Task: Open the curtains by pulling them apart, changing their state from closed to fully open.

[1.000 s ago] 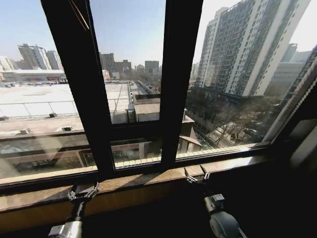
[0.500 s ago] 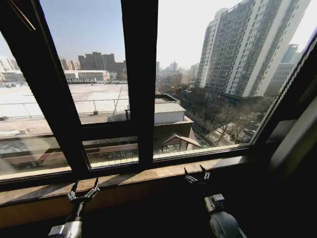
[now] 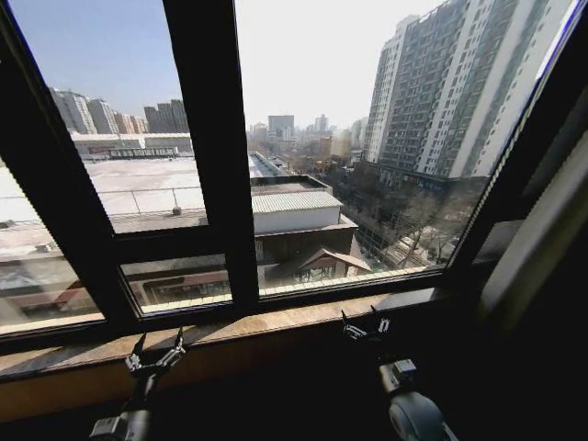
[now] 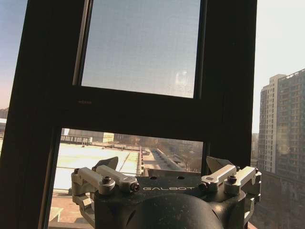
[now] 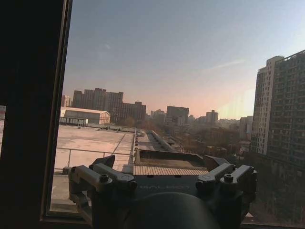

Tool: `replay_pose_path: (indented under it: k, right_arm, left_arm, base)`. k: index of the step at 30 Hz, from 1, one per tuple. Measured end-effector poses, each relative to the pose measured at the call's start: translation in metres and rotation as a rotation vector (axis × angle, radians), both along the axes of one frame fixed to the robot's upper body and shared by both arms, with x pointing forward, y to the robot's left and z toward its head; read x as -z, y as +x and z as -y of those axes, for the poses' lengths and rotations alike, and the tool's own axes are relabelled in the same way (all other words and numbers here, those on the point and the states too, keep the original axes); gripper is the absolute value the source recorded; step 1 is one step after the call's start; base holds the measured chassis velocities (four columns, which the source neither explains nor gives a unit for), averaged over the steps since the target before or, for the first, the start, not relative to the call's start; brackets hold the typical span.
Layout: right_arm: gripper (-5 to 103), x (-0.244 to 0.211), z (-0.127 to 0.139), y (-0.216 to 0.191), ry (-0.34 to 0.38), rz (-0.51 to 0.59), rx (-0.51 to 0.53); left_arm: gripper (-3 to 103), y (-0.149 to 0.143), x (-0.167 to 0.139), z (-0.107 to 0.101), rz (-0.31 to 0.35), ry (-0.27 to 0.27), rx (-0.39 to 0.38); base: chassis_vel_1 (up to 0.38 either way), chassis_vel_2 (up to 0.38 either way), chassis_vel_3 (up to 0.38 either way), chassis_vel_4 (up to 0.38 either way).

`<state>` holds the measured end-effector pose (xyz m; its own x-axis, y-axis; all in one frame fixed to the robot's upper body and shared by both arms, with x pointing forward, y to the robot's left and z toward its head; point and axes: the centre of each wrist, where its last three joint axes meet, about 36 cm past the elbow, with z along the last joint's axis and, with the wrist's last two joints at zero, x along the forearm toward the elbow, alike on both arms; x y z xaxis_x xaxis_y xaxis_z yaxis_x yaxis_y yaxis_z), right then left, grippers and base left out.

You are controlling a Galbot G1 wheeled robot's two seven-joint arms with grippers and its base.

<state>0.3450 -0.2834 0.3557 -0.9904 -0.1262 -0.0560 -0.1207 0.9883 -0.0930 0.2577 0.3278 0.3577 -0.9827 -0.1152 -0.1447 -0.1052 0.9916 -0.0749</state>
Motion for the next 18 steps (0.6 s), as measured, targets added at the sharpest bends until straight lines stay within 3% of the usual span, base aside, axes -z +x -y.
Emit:
replay_pose_path:
  k: [7, 18]
  right_arm:
    - [100, 0.0, 0.0001, 0.0, 0.0, 0.0, 0.0]
    - [100, 0.0, 0.0003, 0.0, -0.001, 0.0, 0.0]
  left_arm:
    - [100, 0.0, 0.0, 0.0002, 0.0, 0.0, 0.0]
    - [100, -0.0001, 0.0001, 0.0004, 0.0, -0.001, 0.001]
  base:
    - [0.037, -0.171, -0.033, 0.155]
    - [0.11, -0.363, -0.131, 0.372]
